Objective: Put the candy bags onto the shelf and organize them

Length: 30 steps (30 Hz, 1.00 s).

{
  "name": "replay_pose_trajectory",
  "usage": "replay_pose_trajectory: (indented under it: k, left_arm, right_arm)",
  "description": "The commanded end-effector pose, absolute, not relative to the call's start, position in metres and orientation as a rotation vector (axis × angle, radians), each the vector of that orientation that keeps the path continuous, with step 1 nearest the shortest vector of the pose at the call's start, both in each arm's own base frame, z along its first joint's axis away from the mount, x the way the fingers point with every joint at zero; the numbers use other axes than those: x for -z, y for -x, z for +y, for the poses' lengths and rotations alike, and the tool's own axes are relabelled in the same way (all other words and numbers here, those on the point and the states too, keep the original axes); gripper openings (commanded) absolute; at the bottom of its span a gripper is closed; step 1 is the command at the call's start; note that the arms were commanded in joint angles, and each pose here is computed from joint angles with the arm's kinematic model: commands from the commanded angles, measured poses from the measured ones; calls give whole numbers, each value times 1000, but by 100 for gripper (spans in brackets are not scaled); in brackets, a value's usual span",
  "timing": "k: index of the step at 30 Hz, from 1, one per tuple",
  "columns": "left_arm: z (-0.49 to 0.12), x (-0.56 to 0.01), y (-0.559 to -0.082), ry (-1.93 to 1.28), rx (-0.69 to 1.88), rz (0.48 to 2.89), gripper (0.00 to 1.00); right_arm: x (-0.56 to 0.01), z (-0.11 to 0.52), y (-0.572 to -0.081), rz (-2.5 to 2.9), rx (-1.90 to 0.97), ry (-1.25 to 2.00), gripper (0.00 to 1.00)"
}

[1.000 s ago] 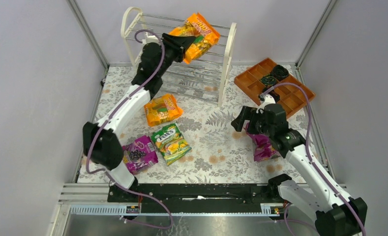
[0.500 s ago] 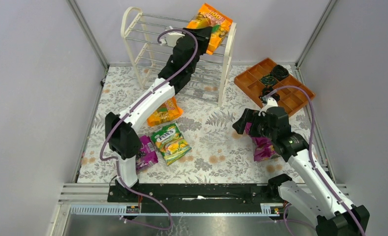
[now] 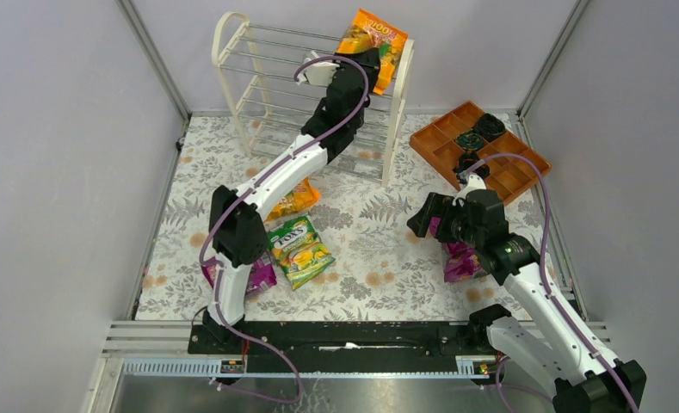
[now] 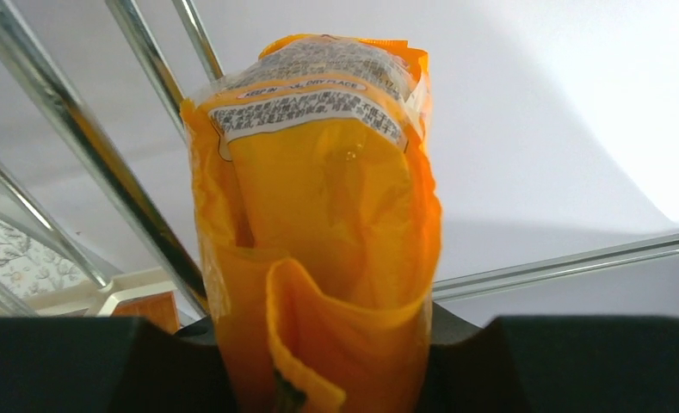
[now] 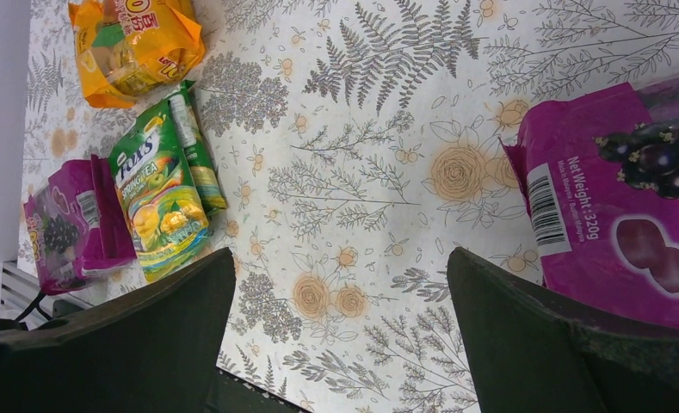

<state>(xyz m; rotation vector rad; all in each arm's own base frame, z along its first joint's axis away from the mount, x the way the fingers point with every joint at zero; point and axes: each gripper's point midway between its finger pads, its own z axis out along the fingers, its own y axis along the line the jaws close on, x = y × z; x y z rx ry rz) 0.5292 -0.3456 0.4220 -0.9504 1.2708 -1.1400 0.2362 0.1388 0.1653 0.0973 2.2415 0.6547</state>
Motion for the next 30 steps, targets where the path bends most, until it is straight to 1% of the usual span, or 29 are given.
replay_pose_trajectory:
  k: [1,5,9,14,19,25,30]
  left_arm:
    - [-331,-514,-509,958,1332,995,39]
    - [-336,-520,-503,917,1324,986,45]
    - [-347,-523,-496,861,1317,992,54]
    - [-353,-515,-489,809,1293,1025,74]
    - [-362,-507,-481,761,1307,1087,87]
    - [-367,-497,-472,705,1278,1216,98]
    - [-362,-483,-459,713,1280,1303,99]
  right_arm:
    - [-170,141,-238,2218,-671,-104,100]
    - [-169,143,-237,2215,-690,-108,100]
    - [-167,148,-238,2213,-724,-105,100]
    - [-164,152,-237,2225,-746,-101,100]
    - [-165,152,-236,2218,-750,-102,100]
    - [-162,152,-238,2223,-750,-100,100]
    - [-158,153,-237,2229,-755,-98,100]
